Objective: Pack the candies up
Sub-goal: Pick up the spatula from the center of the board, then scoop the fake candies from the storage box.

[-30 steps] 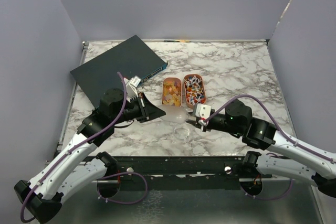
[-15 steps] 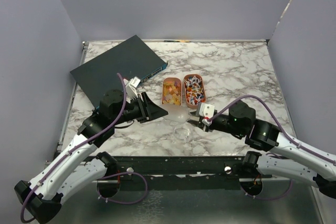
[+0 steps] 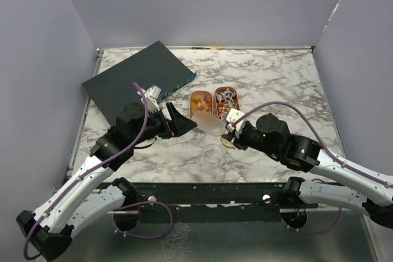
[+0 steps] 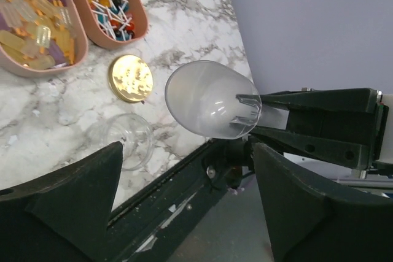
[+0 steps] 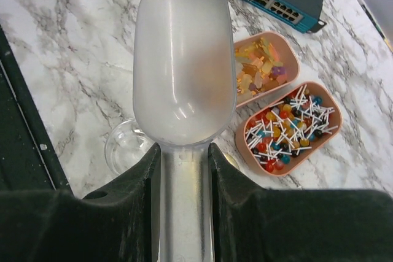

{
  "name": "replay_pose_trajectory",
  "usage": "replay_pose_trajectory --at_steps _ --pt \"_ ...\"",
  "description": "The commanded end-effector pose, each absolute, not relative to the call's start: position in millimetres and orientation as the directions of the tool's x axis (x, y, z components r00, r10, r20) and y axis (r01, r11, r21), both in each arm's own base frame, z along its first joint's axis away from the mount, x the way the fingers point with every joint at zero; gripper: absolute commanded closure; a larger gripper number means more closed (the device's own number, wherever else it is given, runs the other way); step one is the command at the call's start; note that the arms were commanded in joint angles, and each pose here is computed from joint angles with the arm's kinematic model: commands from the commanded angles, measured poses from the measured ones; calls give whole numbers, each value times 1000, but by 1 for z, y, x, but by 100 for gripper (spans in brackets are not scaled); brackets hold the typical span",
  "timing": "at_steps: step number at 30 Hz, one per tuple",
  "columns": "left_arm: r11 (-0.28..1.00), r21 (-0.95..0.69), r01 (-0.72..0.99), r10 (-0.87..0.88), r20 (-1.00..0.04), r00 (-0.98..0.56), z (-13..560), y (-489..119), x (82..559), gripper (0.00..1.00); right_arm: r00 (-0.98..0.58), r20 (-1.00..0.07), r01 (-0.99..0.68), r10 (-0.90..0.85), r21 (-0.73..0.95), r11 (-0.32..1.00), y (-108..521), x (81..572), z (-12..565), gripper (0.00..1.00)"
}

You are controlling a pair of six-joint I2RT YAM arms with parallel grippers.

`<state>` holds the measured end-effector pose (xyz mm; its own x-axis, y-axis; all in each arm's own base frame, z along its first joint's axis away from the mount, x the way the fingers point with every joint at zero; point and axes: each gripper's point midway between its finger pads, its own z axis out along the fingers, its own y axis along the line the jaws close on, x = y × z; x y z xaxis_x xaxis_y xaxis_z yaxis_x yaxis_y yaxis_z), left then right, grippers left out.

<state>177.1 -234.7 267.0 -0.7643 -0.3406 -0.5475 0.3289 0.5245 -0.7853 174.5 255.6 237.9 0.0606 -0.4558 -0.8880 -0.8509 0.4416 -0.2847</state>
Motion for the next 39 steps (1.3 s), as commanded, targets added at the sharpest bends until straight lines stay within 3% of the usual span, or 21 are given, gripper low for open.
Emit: replay_pose_trajectory --at_steps 1,9,16,29,39 --pt "646 -678 352 -343 -669 -659 274 -217 200 11 -56 -873 -791 -484 -256 555 245 188 241 100" --pt "810 -487 326 -299 -822 -485 284 -180 228 1 -234 -819 -767 -524 -176 617 251 193 231 100" --pt "889 -346 299 -231 -904 -359 296 -156 244 1 -444 -690 -728 -572 -94 679 251 197 211 99" --pt "913 -255 319 -149 -935 -322 273 -158 256 1 -714 -469 -592 -520 9 806 219 217 184 100" --pt "907 -234 350 -102 -929 -355 249 -161 252 1 -827 -380 -450 -415 4 893 180 232 174 99"
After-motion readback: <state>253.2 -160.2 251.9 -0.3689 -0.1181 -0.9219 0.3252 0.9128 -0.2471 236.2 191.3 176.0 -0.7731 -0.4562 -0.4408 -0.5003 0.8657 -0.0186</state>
